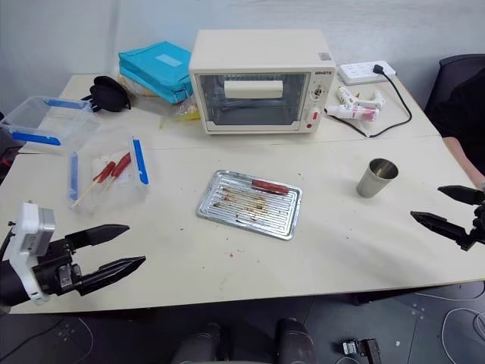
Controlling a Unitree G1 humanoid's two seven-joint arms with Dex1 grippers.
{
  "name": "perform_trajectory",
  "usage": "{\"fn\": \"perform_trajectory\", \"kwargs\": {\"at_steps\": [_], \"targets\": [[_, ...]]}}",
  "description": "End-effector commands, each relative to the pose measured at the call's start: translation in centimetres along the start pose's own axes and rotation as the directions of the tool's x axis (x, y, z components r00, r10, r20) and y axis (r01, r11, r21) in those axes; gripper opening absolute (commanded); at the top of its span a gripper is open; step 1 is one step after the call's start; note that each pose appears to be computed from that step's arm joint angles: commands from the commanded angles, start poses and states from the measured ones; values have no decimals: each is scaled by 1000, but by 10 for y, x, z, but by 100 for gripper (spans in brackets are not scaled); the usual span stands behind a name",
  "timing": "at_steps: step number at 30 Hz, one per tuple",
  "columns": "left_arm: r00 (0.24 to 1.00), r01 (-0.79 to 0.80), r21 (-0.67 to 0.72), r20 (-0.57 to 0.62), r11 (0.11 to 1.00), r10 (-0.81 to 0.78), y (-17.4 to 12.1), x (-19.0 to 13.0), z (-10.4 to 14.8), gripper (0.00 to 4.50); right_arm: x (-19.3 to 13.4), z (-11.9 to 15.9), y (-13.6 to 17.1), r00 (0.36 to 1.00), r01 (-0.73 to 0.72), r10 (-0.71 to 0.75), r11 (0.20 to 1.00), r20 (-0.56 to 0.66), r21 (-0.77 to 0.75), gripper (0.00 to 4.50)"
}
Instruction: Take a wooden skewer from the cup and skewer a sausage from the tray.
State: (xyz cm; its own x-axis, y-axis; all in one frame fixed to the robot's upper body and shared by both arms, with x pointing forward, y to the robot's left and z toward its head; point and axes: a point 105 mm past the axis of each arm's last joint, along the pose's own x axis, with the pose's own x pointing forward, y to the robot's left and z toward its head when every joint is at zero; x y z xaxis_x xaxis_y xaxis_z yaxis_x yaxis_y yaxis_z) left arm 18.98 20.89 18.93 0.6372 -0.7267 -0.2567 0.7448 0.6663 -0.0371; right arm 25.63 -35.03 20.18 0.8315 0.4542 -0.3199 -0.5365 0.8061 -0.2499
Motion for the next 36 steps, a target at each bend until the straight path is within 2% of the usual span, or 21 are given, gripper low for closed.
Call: {"fn": "perform_trajectory", "kwargs": {"at_steps": [1,9,15,20,23,28,33,36], "targets": [[1000,-11,41,4,999,11,1,0,3,450,-1,7,-2,1000,8,-8,1000,24,-27,449],[998,-34,50,51,998,32,9,3,11,450,2,8,0,999,20,-19,999,39,-25,449],[993,9,47,115,999,-14,11,9,26,450,11,8,-8,986,139,-140,990,90,13,449],[975,155,59,149,986,-163,-3,25,41,450,24,17,-10,949,255,-257,966,184,36,449],[945,281,76,155,957,-289,-17,37,50,450,38,25,1,932,262,-269,963,244,59,449],[884,428,93,164,899,-438,-33,58,60,450,64,27,2,891,329,-347,938,292,112,449],[857,477,134,151,869,-493,-40,73,65,450,84,24,-9,858,393,-420,908,296,148,449],[853,477,142,160,867,-496,-40,77,68,450,92,24,-9,860,372,-405,914,310,161,449]]}}
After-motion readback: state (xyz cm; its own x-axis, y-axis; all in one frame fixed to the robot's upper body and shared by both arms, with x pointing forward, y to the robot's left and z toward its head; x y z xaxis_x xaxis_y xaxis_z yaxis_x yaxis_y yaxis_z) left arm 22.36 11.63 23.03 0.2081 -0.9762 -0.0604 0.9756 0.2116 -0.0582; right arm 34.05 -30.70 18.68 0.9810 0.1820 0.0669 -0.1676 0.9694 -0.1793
